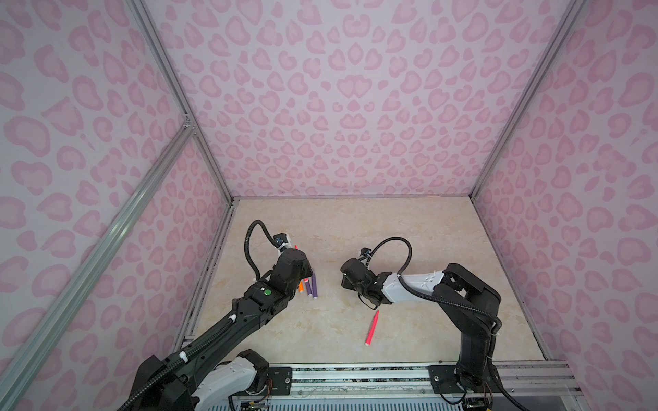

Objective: Insert pens into pen caps
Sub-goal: Pick up the pen cap from the center of the table.

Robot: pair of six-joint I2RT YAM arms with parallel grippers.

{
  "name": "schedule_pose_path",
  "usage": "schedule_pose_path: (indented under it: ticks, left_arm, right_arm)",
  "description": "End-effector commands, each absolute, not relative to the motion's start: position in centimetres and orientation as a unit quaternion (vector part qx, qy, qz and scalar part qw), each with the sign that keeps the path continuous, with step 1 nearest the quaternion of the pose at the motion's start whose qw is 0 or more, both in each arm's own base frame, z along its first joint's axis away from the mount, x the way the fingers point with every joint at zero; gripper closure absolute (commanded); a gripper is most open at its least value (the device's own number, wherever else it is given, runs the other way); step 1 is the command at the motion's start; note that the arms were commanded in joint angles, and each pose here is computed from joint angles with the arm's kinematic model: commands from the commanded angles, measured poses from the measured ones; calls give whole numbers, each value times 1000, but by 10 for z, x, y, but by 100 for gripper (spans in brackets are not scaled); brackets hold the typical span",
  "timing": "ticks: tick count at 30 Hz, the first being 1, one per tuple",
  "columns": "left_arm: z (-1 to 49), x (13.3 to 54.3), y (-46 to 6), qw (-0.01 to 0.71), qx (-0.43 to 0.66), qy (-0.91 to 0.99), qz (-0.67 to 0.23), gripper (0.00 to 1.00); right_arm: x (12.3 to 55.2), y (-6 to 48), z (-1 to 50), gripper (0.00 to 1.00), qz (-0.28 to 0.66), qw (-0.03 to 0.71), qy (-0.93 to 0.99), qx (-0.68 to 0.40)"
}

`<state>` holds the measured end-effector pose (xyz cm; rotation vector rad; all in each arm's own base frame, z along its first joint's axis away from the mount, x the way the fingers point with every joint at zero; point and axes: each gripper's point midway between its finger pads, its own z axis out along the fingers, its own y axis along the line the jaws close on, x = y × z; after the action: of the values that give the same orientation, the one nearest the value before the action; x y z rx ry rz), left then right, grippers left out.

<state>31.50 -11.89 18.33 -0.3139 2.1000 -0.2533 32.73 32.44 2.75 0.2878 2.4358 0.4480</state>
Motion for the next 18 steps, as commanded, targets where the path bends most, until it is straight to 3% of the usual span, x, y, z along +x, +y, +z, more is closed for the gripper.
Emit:
schedule_pose_path:
  ticks: [1, 11, 18]
  left_arm:
    - [192, 318, -120, 491, -131, 854, -110, 97]
    - [193, 317, -120, 491, -131, 854, -114, 97]
    - [195, 316, -119, 493, -131, 852, -115, 97]
  right_arm:
    - [321, 315, 18, 45, 132, 311, 937, 91]
    - [330, 307, 27, 44, 47, 321, 945, 45]
    - [346, 326, 26, 42, 35, 307, 951, 9]
